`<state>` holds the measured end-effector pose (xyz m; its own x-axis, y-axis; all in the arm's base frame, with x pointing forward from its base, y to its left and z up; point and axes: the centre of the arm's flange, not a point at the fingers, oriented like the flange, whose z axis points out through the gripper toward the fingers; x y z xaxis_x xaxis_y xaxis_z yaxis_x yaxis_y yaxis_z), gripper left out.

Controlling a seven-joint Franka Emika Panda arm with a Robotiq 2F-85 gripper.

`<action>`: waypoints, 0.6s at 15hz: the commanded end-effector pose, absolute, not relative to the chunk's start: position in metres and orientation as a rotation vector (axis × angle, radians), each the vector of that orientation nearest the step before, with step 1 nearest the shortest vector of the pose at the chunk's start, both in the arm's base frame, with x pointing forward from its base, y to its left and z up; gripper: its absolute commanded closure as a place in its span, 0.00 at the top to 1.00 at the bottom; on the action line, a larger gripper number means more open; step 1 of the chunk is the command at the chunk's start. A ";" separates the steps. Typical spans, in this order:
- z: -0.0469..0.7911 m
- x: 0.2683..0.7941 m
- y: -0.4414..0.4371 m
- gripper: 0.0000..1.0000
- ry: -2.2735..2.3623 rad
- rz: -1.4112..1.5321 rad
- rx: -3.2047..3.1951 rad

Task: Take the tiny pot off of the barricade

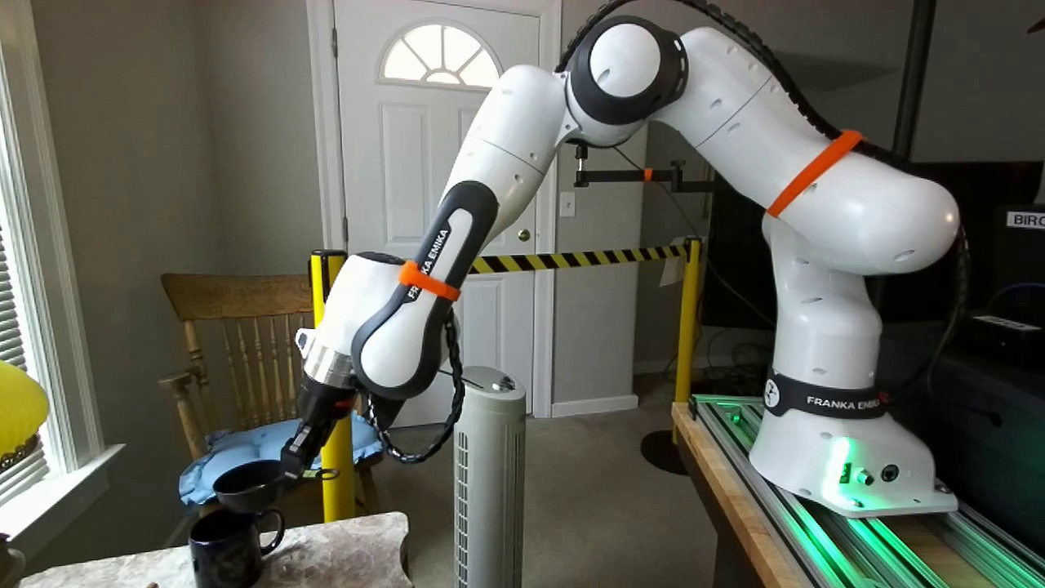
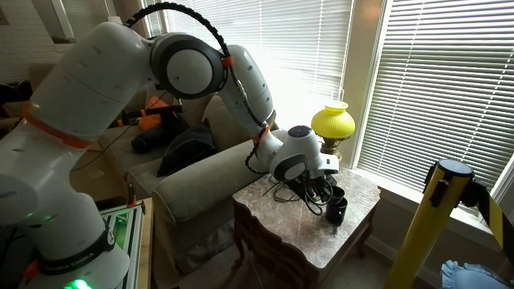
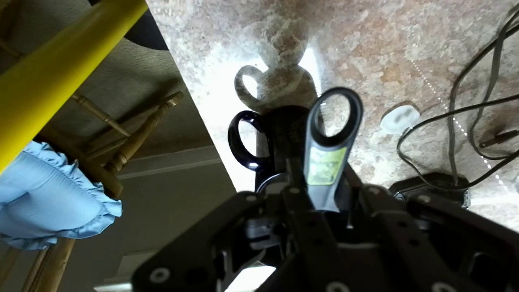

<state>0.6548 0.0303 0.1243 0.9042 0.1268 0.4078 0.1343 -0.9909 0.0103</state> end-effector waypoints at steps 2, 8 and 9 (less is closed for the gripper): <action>0.125 0.656 0.030 0.06 -0.207 -0.655 -3.047; 0.119 0.681 0.034 0.06 -0.120 -0.694 -3.035; 0.118 0.683 0.035 0.06 -0.128 -0.703 -3.033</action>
<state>0.6678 0.0291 0.1303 0.8963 0.0919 0.4338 0.1025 -0.9947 -0.0012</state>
